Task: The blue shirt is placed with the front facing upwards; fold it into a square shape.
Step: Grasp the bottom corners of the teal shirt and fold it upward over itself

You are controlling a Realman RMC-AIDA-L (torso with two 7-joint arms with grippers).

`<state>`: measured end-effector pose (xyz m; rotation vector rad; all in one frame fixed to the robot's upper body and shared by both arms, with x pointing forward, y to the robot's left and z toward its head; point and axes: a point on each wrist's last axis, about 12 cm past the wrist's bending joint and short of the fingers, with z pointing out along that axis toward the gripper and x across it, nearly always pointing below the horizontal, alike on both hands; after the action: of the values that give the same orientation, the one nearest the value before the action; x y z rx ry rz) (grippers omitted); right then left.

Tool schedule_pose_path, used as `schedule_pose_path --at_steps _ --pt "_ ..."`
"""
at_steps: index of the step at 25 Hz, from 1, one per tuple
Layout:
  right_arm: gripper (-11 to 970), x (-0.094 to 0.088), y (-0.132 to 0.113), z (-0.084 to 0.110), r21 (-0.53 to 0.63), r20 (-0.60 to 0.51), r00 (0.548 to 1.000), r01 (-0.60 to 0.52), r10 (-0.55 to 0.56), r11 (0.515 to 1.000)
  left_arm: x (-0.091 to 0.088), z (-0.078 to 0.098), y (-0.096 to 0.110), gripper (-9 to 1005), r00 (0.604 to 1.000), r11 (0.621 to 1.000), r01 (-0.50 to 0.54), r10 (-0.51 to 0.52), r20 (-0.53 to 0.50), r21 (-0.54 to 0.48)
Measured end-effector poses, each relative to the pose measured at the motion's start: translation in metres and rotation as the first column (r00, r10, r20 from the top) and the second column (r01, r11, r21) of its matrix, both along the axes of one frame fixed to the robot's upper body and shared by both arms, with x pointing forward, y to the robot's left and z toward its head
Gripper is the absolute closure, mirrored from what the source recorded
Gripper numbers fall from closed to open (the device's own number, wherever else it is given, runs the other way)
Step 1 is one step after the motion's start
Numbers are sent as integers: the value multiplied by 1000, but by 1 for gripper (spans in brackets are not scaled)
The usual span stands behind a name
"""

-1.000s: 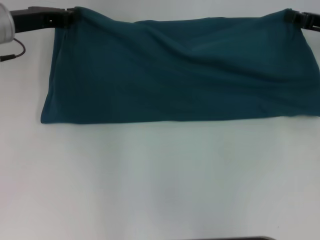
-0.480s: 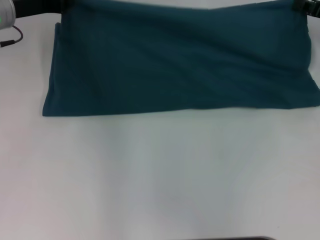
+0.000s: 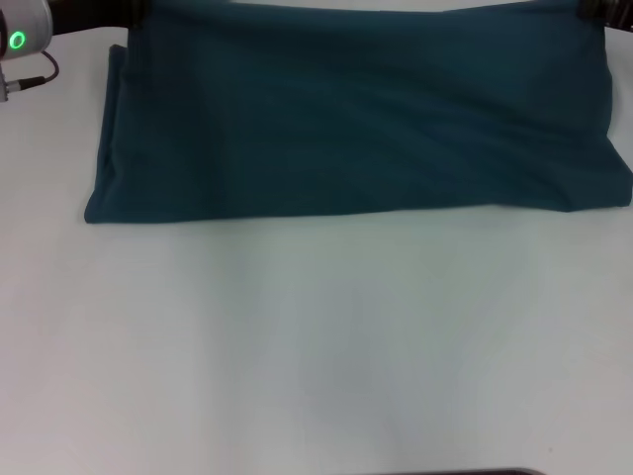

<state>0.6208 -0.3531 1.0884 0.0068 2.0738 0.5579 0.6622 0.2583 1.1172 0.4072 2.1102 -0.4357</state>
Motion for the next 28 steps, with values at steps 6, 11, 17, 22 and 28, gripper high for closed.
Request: schedule_pose_path --at_steps 6,11,17,22,28 --pt "924 2 1 1 -2 2 1000 9 -9 1000 2 1 -3 988 1000 1000 -4 4 8 13" --pt "924 2 1 1 7 6 1000 15 -15 1000 4 2 -3 988 1000 1000 -16 15 13 12" --pt "924 3 1 1 9 11 1000 16 -16 1000 5 2 -6 972 1000 1000 -22 22 17 12" --pt "924 5 4 -3 -3 7 999 49 -49 999 5 -2 -12 933 999 999 -44 43 29 23" --pt "924 16 23 -12 -93 3 999 51 -51 994 4 -12 -25 888 996 995 -74 71 50 70"
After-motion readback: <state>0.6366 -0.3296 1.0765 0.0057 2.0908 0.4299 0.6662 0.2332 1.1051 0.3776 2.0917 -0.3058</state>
